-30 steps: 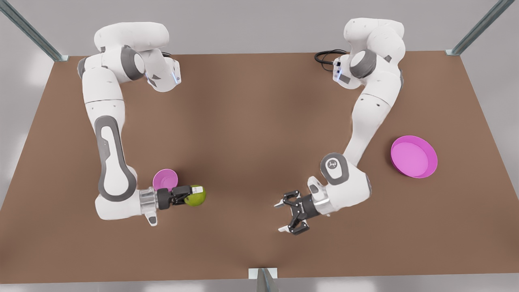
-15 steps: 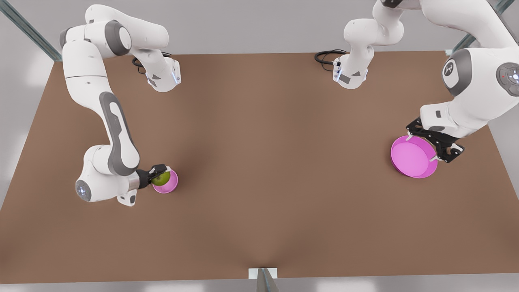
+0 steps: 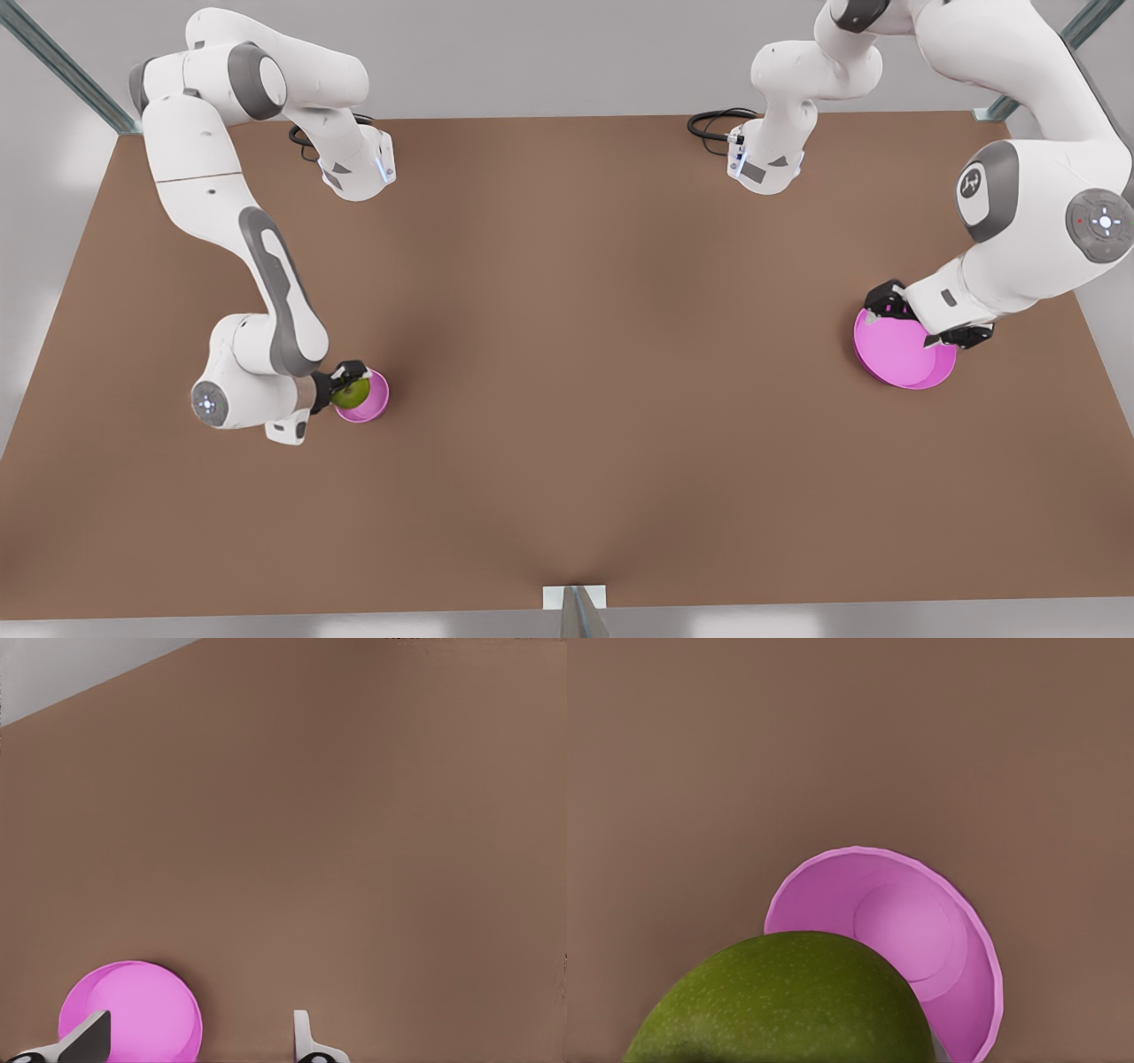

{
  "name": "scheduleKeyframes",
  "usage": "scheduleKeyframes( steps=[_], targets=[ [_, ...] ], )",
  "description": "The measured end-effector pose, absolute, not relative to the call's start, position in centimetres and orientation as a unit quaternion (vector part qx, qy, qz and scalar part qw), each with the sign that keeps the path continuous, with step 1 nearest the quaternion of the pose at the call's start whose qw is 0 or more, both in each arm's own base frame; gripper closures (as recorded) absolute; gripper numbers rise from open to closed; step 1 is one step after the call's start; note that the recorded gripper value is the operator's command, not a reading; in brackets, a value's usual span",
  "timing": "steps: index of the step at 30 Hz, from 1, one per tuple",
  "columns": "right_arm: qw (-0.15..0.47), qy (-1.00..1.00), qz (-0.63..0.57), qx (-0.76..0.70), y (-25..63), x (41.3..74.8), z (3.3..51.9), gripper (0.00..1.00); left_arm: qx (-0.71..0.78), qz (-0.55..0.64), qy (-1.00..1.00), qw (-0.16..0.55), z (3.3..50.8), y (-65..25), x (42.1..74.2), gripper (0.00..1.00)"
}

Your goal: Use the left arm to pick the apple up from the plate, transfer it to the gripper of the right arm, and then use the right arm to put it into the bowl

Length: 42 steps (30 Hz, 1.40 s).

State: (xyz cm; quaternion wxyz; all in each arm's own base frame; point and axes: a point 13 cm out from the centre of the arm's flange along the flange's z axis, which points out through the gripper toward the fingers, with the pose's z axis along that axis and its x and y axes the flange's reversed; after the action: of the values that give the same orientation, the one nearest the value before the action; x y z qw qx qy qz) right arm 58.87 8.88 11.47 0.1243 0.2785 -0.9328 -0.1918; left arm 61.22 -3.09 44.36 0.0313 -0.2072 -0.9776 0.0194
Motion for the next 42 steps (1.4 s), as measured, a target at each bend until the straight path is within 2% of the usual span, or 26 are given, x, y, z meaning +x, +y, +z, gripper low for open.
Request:
scheduleKeyframes(
  steps=[6, 13, 15, 21, 22, 29, 32, 33, 35, 37, 38, 40, 42],
  targets=[
    [0.109, -0.934, -0.187, 0.285, 8.4, 59.4, 10.6, 0.23, -0.157, 0.019, -0.987, 0.034, 44.3, -3.2, 61.1, 0.00],
    [0.105, -0.933, -0.187, 0.290, 8.1, 58.5, 9.2, 0.23, -0.115, 0.020, -0.992, 0.037, 44.4, -3.3, 61.0, 0.00],
    [0.101, -0.932, -0.186, 0.294, 8.2, 58.7, 9.2, 0.12, -0.106, 0.021, -0.993, 0.037, 44.4, -3.3, 61.0, 0.00],
    [0.083, -0.932, -0.180, 0.304, 8.3, 59.6, 11.2, 0.04, -0.084, 0.022, -0.995, 0.039, 44.3, -3.5, 60.9, 0.00],
    [0.081, -0.932, -0.179, 0.304, 8.2, 59.7, 11.4, 0.00, -0.081, 0.023, -0.996, 0.039, 44.3, -3.5, 60.9, 0.00],
    [0.072, -0.932, -0.177, 0.308, 7.9, 60.5, 12.5, 0.00, -0.063, 0.026, -0.997, 0.040, 44.2, -3.6, 60.9, 0.00],
    [0.019, -0.934, -0.157, 0.320, 7.6, 65.8, 18.4, 0.00, -0.058, 0.026, -0.997, 0.040, 44.3, -3.7, 60.9, 0.00],
    [-0.005, -0.933, -0.147, 0.328, 8.0, 68.0, 21.6, 0.00, -0.057, 0.026, -0.997, 0.040, 44.3, -3.8, 60.9, 0.00],
    [-0.057, -0.925, -0.114, 0.358, 10.9, 71.6, 31.5, 0.00, -0.055, 0.026, -0.997, 0.040, 44.4, -3.9, 60.8, 0.00],
    [-0.086, -0.920, -0.063, 0.378, 13.2, 70.7, 41.9, 0.00, -0.058, 0.026, -0.997, 0.040, 44.5, -4.7, 60.8, 0.00],
    [-0.087, -0.926, -0.037, 0.365, 11.7, 69.3, 45.3, 0.00, -0.062, 0.025, -0.997, 0.040, 44.5, -5.4, 60.7, 0.00],
    [-0.061, -0.948, 0.013, 0.311, 6.2, 65.6, 48.3, 0.00, -0.063, 0.025, -0.997, 0.041, 44.5, -6.0, 60.6, 0.00],
    [-0.025, -0.961, 0.023, 0.274, 3.8, 64.1, 47.0, 0.00, -0.059, 0.024, -0.997, 0.041, 44.6, -6.0, 60.6, 0.00]
  ],
)
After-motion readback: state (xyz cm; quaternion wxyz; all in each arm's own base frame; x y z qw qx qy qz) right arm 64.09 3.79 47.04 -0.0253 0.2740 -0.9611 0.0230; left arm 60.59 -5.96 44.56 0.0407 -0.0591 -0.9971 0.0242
